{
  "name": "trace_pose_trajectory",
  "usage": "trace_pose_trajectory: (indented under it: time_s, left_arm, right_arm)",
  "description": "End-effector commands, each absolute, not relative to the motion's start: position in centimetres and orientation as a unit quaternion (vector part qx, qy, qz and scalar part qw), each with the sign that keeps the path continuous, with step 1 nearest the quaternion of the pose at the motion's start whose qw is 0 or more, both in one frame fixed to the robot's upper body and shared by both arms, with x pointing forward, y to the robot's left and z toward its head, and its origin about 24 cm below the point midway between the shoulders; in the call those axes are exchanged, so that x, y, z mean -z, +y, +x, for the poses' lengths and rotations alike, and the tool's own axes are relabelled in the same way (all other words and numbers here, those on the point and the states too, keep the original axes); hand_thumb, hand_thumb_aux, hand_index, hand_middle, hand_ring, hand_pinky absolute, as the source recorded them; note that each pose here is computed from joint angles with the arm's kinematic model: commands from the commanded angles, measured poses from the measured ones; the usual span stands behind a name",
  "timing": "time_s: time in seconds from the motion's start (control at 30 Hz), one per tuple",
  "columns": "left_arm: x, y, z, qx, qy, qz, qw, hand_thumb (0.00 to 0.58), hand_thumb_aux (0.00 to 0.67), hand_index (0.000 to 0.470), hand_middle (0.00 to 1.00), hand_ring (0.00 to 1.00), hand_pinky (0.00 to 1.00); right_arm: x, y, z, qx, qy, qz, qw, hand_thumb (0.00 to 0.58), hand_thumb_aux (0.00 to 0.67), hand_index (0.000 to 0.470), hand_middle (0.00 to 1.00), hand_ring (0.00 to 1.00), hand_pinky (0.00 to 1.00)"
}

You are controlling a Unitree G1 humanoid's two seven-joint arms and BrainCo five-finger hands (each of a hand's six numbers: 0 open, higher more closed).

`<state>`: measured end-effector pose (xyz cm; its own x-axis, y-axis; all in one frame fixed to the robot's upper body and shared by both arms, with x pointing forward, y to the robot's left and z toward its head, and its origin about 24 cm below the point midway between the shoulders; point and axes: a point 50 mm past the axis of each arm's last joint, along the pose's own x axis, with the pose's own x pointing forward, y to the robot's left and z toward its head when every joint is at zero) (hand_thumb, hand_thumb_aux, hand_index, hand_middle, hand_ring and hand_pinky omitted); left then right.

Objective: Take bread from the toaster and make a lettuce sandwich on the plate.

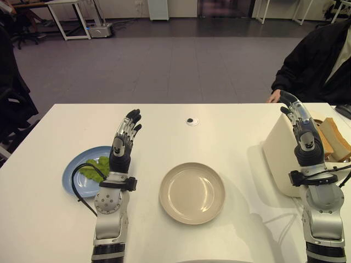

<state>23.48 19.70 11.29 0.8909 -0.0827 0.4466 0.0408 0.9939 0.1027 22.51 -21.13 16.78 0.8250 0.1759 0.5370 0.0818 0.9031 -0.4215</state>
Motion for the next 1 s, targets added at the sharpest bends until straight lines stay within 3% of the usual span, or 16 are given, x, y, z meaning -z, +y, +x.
trace_pose_trajectory:
  time_s: [0.03, 0.23, 0.47, 0.53, 0.57, 0.63, 0.7, 0.73, 0.77, 0.87, 0.93, 0.97, 1.0]
  left_arm:
    - [-11.2, 20.1, 23.3, 0.029, -0.225, 0.056, 0.972, 0.0, 0.0, 0.0, 0.0, 0.0, 0.0]
    - [-11.4, 20.2, 23.2, 0.03, -0.228, 0.066, 0.971, 0.0, 0.0, 0.0, 0.0, 0.0, 0.0]
    - [-11.3, 20.2, 23.3, 0.031, -0.225, 0.074, 0.971, 0.0, 0.0, 0.0, 0.0, 0.0, 0.0]
    - [-11.3, 20.1, 23.3, 0.031, -0.225, 0.074, 0.971, 0.0, 0.0, 0.0, 0.0, 0.0, 0.0]
    - [-11.3, 20.1, 23.3, 0.03, -0.225, 0.074, 0.971, 0.0, 0.0, 0.0, 0.0, 0.0, 0.0]
    - [-11.4, 20.1, 23.3, 0.029, -0.226, 0.074, 0.971, 0.0, 0.0, 0.0, 0.0, 0.0, 0.0]
    - [-11.4, 20.2, 23.3, 0.029, -0.226, 0.075, 0.971, 0.0, 0.0, 0.0, 0.0, 0.0, 0.0]
    - [-11.4, 20.2, 23.3, 0.029, -0.227, 0.075, 0.971, 0.0, 0.0, 0.0, 0.0, 0.0, 0.0]
    - [-11.4, 20.3, 23.3, 0.028, -0.227, 0.075, 0.971, 0.0, 0.0, 0.0, 0.0, 0.0, 0.0]
    - [-11.4, 20.4, 23.3, 0.028, -0.227, 0.076, 0.97, 0.0, 0.0, 0.0, 0.0, 0.0, 0.0]
    - [-11.4, 20.5, 23.2, 0.027, -0.227, 0.077, 0.97, 0.0, 0.0, 0.0, 0.0, 0.0, 0.0]
    - [-11.5, 20.5, 23.2, 0.027, -0.228, 0.077, 0.97, 0.0, 0.0, 0.0, 0.0, 0.0, 0.0]
    - [-11.6, 20.5, 23.2, 0.026, -0.228, 0.077, 0.97, 0.0, 0.0, 0.0, 0.0, 0.0, 0.0]
  right_arm:
    - [-17.7, -22.2, 22.5, -0.001, -0.292, -0.257, 0.921, 0.0, 0.0, 0.0, 0.0, 0.0, 0.0]
    - [-18.2, -24.3, 22.1, 0.053, -0.264, -0.309, 0.912, 0.0, 0.0, 0.0, 0.0, 0.0, 0.0]
    - [-18.6, -31.4, 20.5, 0.171, -0.158, -0.436, 0.869, 0.0, 0.0, 0.0, 0.0, 0.0, 0.0]
    - [-18.0, -33.0, 20.2, 0.183, -0.119, -0.464, 0.858, 0.075, 0.045, 0.031, 0.0, 0.0, 0.0]
    - [-17.5, -33.5, 20.2, 0.185, -0.102, -0.47, 0.857, 0.075, 0.045, 0.031, 0.0, 0.0, 0.0]
    - [-15.6, -34.2, 20.4, 0.175, -0.06, -0.471, 0.862, 0.175, 0.11, 0.077, 0.0, 0.0, 0.0]
    - [-14.1, -34.7, 20.7, 0.167, -0.032, -0.47, 0.866, 0.22, 0.142, 0.1, 0.0, 0.0, 0.0]
    - [-13.6, -34.9, 20.7, 0.165, -0.023, -0.469, 0.867, 0.368, 0.265, 0.186, 0.0, 0.0, 0.0]
    - [-13.2, -35.0, 20.8, 0.162, -0.015, -0.469, 0.868, 0.432, 0.331, 0.232, 0.0, 0.0, 0.0]
    - [-12.4, -35.2, 20.8, 0.157, -0.001, -0.468, 0.87, 0.493, 0.41, 0.288, 0.0, 0.0, 0.0]
    - [-12.1, -35.5, 20.8, 0.158, 0.005, -0.468, 0.87, 0.549, 0.515, 0.361, 0.0, 0.0, 0.0]
    - [-12.0, -35.6, 20.8, 0.159, 0.007, -0.467, 0.87, 0.576, 0.615, 0.431, 0.0, 0.0, 0.0]
    - [-12.0, -35.7, 20.8, 0.16, 0.007, -0.467, 0.87, 0.58, 0.659, 0.463, 0.0, 0.0, 0.0]
